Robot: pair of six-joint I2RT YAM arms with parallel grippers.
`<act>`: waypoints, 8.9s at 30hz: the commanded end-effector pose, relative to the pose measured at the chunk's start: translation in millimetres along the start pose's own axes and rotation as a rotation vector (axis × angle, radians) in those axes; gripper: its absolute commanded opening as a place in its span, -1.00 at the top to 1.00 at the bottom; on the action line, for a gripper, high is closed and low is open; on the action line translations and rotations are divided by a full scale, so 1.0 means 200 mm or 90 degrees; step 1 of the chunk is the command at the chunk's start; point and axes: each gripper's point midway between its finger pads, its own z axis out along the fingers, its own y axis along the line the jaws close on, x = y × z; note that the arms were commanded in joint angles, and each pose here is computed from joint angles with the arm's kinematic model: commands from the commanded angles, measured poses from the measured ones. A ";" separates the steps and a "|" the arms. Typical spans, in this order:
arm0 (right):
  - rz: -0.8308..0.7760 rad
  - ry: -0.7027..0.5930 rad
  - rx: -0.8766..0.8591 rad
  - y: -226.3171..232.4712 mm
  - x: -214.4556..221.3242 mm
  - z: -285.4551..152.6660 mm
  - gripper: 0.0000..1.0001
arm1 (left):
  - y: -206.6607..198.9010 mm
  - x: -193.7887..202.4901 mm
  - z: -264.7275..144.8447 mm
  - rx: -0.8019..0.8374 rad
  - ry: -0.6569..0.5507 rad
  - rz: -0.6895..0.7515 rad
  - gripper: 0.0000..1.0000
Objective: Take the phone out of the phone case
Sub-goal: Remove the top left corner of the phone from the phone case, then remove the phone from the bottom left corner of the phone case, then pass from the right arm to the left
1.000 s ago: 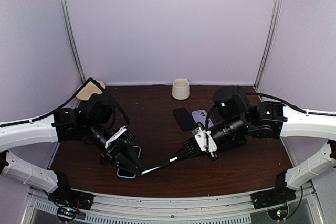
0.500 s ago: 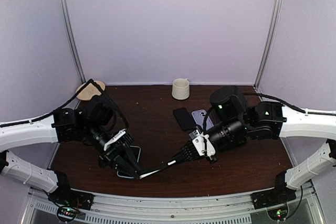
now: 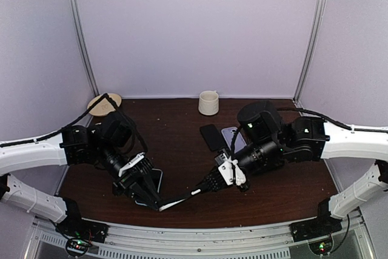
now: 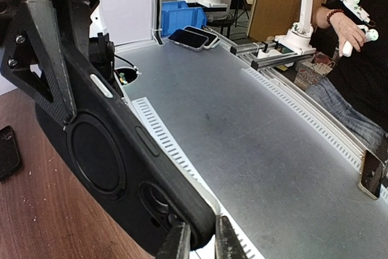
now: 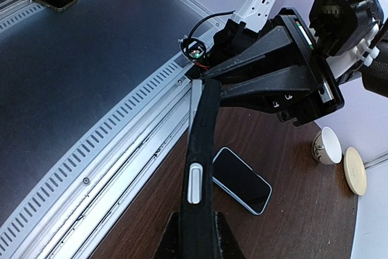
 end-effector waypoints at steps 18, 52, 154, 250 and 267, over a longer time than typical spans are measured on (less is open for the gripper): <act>-0.087 -0.118 -0.138 0.26 -0.28 0.01 1.00 | 0.33 -0.01 -0.14 -0.189 0.053 0.027 1.00; 0.051 -0.042 0.195 -0.19 -0.05 -0.10 1.00 | 0.59 -0.12 -0.49 -0.523 0.078 0.088 0.13; 0.301 -0.565 0.245 -0.57 -0.43 -0.47 1.00 | 0.27 -0.56 -0.48 -0.286 -0.252 0.082 0.16; 0.140 -0.314 0.357 -0.44 -0.20 -0.35 1.00 | 0.13 -0.40 -0.48 -0.274 -0.142 0.230 0.28; 0.131 -0.365 0.320 -0.48 -0.30 -0.34 1.00 | 0.22 -0.37 -0.46 -0.312 -0.123 0.196 0.29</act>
